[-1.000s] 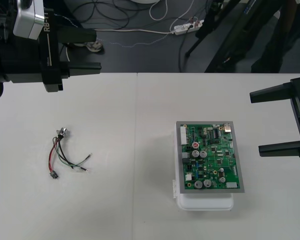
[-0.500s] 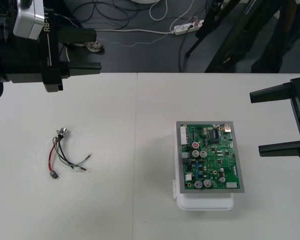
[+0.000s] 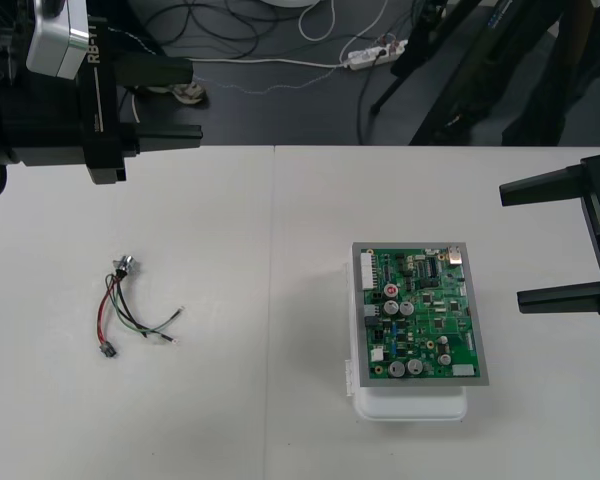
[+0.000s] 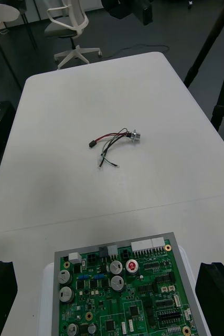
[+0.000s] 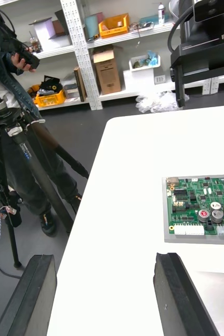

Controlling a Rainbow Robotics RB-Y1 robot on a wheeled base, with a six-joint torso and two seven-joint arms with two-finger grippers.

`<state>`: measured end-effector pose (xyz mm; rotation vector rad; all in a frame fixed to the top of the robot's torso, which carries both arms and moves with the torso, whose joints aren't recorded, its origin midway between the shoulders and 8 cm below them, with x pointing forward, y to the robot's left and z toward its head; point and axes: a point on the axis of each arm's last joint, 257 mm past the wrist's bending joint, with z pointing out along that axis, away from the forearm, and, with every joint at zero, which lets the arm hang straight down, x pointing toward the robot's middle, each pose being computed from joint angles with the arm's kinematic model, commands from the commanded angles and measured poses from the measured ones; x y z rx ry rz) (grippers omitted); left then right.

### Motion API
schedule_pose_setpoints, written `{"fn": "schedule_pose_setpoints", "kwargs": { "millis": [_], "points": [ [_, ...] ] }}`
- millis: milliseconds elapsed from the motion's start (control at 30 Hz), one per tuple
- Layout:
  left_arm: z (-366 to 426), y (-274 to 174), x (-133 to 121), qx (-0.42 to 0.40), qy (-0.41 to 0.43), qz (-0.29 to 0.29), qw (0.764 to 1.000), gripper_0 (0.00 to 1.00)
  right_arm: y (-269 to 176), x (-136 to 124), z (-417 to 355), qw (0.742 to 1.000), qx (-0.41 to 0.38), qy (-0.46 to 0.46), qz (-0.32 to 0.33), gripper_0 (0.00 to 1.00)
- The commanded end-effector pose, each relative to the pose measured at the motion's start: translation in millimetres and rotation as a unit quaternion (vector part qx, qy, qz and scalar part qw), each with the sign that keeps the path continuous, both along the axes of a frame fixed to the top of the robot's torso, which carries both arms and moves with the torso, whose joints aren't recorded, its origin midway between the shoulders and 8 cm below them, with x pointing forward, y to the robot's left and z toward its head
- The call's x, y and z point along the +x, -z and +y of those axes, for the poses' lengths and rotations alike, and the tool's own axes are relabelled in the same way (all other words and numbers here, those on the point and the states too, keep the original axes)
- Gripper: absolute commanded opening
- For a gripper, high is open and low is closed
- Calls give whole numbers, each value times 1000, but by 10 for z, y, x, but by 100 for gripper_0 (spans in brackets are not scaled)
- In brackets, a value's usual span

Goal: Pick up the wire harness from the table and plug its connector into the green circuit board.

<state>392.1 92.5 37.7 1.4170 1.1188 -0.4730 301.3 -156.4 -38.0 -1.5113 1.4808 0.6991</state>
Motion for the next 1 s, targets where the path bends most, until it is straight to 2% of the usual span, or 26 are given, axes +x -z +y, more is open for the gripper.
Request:
{"fn": "schedule_pose_setpoints", "kwargs": {
  "millis": [33,267,300,433,667,733,767,900,1000],
  "points": [
    [-67,211,-90,6,12,13,1000,55,-160,21,14,999,-3,-5,-45,100],
    [-85,263,-133,-10,17,28,999,55,-160,21,14,999,-3,-5,-45,100],
    [-82,257,-131,-10,17,27,999,55,11,-3,40,1000,15,-1,-12,100],
    [-65,284,-160,1,22,25,999,57,101,-18,67,1000,20,-2,0,100],
    [168,392,-134,59,17,14,998,61,104,-3,129,999,33,-4,-8,100],
    [219,417,-120,69,14,16,997,64,97,1,136,999,37,-5,-10,100],
    [346,478,-73,90,6,19,996,69,86,-13,159,999,44,-9,-14,100],
    [549,577,-42,133,11,8,991,70,69,-37,194,998,59,-16,-21,100],
    [683,639,-19,164,21,-4,986,71,54,-56,210,996,67,-30,-49,100]
  ]
}}
